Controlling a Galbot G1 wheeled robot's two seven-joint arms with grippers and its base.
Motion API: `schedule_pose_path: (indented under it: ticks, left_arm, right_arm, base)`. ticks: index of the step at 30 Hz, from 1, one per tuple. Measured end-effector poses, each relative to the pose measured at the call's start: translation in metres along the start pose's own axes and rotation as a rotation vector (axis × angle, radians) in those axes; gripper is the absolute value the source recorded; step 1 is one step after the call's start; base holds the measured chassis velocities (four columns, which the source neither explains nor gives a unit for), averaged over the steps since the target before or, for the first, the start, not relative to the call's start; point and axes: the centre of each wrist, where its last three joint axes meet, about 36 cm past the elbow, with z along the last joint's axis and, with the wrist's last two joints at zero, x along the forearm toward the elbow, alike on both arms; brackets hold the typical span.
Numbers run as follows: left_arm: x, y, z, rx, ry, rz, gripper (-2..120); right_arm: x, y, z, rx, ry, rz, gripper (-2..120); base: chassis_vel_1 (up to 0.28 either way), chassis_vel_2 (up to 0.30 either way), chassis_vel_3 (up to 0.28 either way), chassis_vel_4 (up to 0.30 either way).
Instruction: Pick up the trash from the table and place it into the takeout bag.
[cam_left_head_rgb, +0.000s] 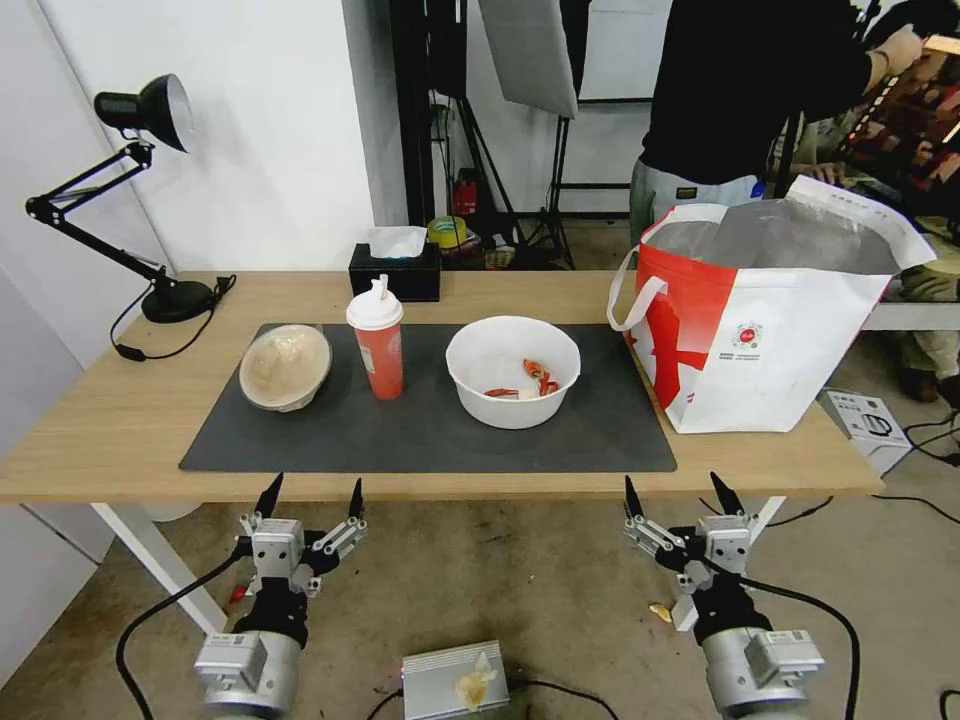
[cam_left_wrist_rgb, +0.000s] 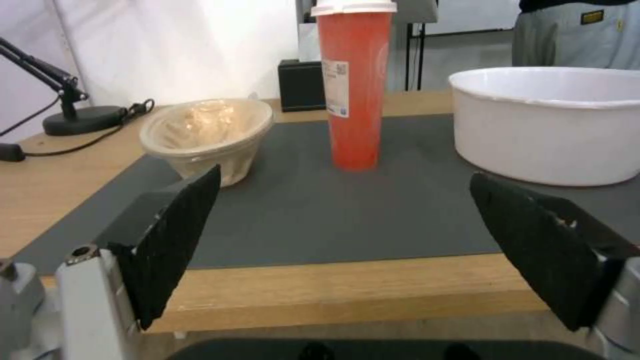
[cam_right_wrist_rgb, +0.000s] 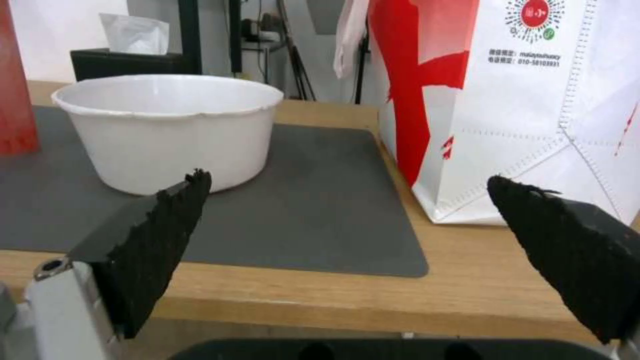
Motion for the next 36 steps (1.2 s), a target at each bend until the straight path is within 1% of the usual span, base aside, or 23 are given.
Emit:
schedule_pose_path:
  ticks: [4,6,8,9,10,12,13,14,18,19,22,23,28,36]
  left_arm:
    - [0.002,-0.002,0.000,0.007,0.005,-0.002,100]
    - [0.015,-0.017,-0.002,0.081,0.016,-0.020,100]
    - [0.039,-0.042,-0.010,0.220,0.049,-0.066,100]
    - [0.045,-0.047,-0.012,0.256,0.059,-0.083,100]
    - [0.045,-0.047,-0.012,0.256,0.059,-0.083,100]
    - [0.048,-0.050,-0.014,0.281,0.050,-0.108,100]
    - [0.049,-0.050,-0.014,0.286,0.040,-0.111,100]
    - [0.049,-0.050,-0.014,0.286,0.040,-0.111,100]
    - [0.048,-0.049,-0.014,0.288,0.015,-0.093,100]
    - [0.048,-0.049,-0.014,0.288,0.015,-0.093,100]
    - [0.048,-0.049,-0.011,0.289,-0.007,-0.083,100]
    - [0.048,-0.049,-0.011,0.289,-0.007,-0.083,100]
    - [0.047,-0.049,-0.010,0.286,-0.026,-0.077,100]
    - [0.048,-0.047,-0.014,0.285,-0.059,-0.064,100]
  right_arm:
    - [0.000,0.000,0.000,0.000,0.000,0.000,100]
    - [0.000,0.000,0.000,0.000,0.000,0.000,100]
    - [-0.001,0.000,-0.001,0.000,0.001,-0.005,100]
    - [-0.002,0.000,-0.002,-0.001,0.007,-0.017,100]
    - [-0.002,0.000,-0.002,-0.001,0.007,-0.017,100]
    - [-0.007,-0.002,-0.012,-0.004,0.025,-0.062,100]
    - [-0.010,-0.002,-0.016,-0.005,0.038,-0.088,100]
    - [-0.010,-0.002,-0.016,-0.005,0.038,-0.088,100]
    - [-0.020,-0.003,-0.038,0.008,0.105,-0.207,100]
    - [-0.020,-0.003,-0.038,0.008,0.105,-0.207,100]
    - [-0.025,-0.003,-0.052,0.032,0.160,-0.288,100]
    - [-0.025,-0.003,-0.052,0.032,0.160,-0.288,100]
    - [-0.028,-0.002,-0.071,0.087,0.267,-0.421,100]
    - [-0.027,0.001,-0.068,0.092,0.272,-0.432,100]
  base:
    - [0.000,0.000,0.000,0.000]
    - [0.000,0.000,0.000,0.000]
    - [0.000,0.000,0.000,0.000]
    - [0.000,0.000,0.000,0.000]
    - [0.000,0.000,0.000,0.000]
    - [0.000,0.000,0.000,0.000]
    - [0.000,0.000,0.000,0.000]
    - [0.000,0.000,0.000,0.000]
    - [0.000,0.000,0.000,0.000]
    - [0.000,0.000,0.000,0.000]
    - [0.000,0.000,0.000,0.000]
    - [0.000,0.000,0.000,0.000]
    - [0.000,0.000,0.000,0.000]
    - [0.000,0.000,0.000,0.000]
